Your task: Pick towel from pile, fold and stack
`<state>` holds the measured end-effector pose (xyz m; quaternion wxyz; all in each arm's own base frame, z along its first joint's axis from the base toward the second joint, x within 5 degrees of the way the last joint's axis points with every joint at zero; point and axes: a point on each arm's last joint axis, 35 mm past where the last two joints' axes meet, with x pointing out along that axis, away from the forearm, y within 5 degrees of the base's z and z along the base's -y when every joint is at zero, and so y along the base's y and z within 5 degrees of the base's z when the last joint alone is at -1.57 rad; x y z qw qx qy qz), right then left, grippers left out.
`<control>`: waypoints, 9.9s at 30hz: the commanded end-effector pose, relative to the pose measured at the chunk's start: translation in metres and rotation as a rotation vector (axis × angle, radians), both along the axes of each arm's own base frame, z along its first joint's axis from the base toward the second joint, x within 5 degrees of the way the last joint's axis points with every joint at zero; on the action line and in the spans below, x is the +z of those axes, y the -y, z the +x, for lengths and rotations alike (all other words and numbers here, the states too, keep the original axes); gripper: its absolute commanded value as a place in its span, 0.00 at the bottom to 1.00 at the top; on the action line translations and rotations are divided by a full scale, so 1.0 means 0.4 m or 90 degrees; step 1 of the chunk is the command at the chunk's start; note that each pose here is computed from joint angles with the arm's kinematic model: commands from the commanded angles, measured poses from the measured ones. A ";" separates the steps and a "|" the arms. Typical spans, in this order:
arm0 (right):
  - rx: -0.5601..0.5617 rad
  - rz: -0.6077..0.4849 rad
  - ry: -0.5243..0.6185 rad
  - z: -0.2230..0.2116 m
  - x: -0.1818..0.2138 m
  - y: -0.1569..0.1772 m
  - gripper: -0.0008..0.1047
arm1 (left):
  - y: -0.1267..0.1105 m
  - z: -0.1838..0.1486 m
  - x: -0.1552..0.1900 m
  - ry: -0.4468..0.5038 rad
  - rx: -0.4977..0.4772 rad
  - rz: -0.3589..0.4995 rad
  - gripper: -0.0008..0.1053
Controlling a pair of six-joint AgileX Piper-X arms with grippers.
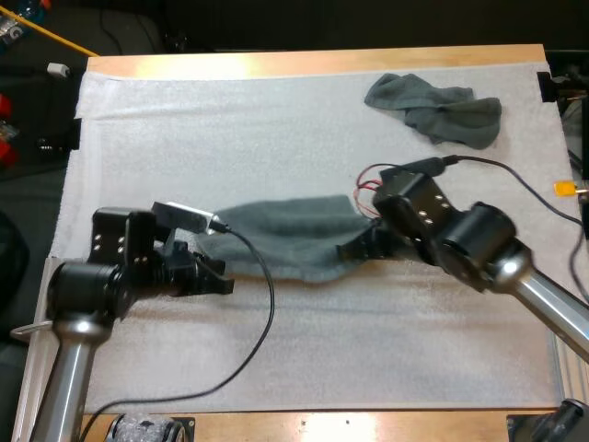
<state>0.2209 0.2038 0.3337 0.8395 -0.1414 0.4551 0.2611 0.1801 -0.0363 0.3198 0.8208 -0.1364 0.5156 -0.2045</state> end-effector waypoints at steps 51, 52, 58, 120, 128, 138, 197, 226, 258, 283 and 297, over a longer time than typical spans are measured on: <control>-0.169 0.039 -0.081 0.073 -0.119 0.038 0.01 | 0.085 0.209 -0.023 0.088 0.017 0.053 0.01; -0.177 0.037 -0.083 0.091 -0.136 0.037 0.01 | 0.084 0.228 -0.036 0.089 0.019 0.048 0.01; -0.230 0.049 -0.087 0.166 -0.205 0.042 0.01 | 0.096 0.308 -0.108 0.091 0.023 0.048 0.01; -0.163 0.095 0.080 -0.005 0.076 0.197 0.62 | 0.046 0.087 0.148 0.171 -0.020 0.090 0.65; -0.113 0.076 0.047 -0.118 0.108 0.207 0.62 | 0.025 -0.015 0.149 0.152 -0.005 0.083 0.65; -0.125 0.088 -0.034 -0.167 -0.011 0.142 0.62 | 0.012 -0.077 0.039 0.080 0.009 0.079 0.65; -0.291 0.068 -0.209 -0.126 -0.462 0.094 0.01 | 0.025 -0.055 -0.245 -0.013 -0.034 0.047 0.65; -0.289 0.070 -0.213 -0.127 -0.462 0.094 0.01 | 0.063 0.086 -0.450 -0.176 -0.022 0.006 0.10; -0.321 0.331 -0.173 -0.155 -0.266 0.120 0.01 | 0.065 0.027 -0.289 -0.143 -0.041 -0.130 0.01; -0.457 0.519 -0.234 0.087 -0.412 0.170 0.01 | 0.003 0.223 -0.399 -0.087 0.184 -0.261 0.01; -0.492 0.527 -0.261 0.120 -0.483 0.158 0.17 | -0.003 0.240 -0.393 -0.026 0.214 -0.222 0.21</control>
